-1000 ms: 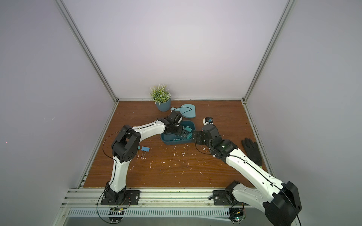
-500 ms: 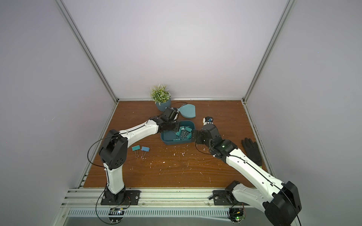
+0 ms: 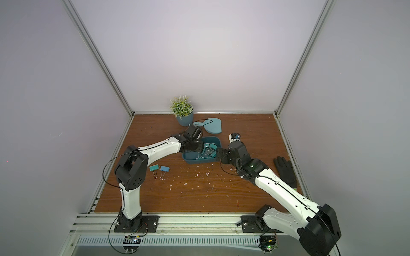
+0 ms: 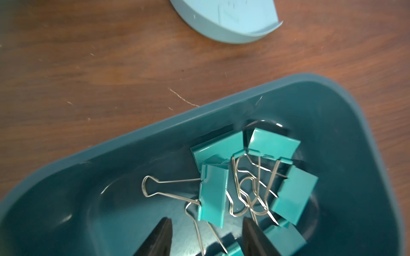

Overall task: Take out the binder clips from the storage box
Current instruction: Pick up the binder clip from the storage box.

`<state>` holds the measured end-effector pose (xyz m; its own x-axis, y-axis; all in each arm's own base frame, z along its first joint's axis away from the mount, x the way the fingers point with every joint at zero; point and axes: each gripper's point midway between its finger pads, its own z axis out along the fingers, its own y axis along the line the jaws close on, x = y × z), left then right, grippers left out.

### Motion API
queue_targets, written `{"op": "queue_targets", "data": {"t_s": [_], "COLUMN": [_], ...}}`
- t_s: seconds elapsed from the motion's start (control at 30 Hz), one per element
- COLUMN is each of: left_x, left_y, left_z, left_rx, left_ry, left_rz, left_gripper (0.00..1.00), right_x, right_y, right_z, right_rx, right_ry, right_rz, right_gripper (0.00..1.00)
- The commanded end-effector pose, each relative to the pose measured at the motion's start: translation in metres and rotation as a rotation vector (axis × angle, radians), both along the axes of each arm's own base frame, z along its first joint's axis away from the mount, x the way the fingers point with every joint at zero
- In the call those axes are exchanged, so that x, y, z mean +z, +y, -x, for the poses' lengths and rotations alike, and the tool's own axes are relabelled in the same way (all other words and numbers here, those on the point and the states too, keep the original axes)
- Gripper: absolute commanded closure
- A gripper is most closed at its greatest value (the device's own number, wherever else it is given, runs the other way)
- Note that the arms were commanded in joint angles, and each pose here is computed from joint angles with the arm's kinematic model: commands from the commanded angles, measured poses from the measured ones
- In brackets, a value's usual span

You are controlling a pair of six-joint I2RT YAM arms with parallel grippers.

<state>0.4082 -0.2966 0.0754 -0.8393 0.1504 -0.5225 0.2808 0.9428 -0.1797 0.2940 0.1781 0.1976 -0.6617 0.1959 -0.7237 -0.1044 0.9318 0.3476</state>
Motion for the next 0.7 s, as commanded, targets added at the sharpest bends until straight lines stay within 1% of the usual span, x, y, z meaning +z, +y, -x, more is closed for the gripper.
{"op": "queue_targets", "data": {"t_s": [0.0, 0.3, 0.67], "left_x": [-0.001, -0.029, -0.046], "left_y": [-0.009, -0.011, -0.013], "left_z": [-0.009, -0.008, -0.008], "left_rx": [-0.031, -0.032, -0.042], "left_ry": [0.006, 0.065, 0.093], "left_rz": [0.007, -0.019, -0.039], "left_gripper": [0.46, 0.47, 0.48], "right_x": [0.011, 0.010, 0.009], "right_y": [-0.002, -0.006, -0.005], "right_z": [-0.001, -0.002, -0.004], "right_rx": [-0.016, -0.029, -0.029], "right_ry": [-0.030, -0.030, -0.028], "right_rz": [-0.025, -0.011, -0.006], "right_gripper": [0.01, 0.01, 0.01]}}
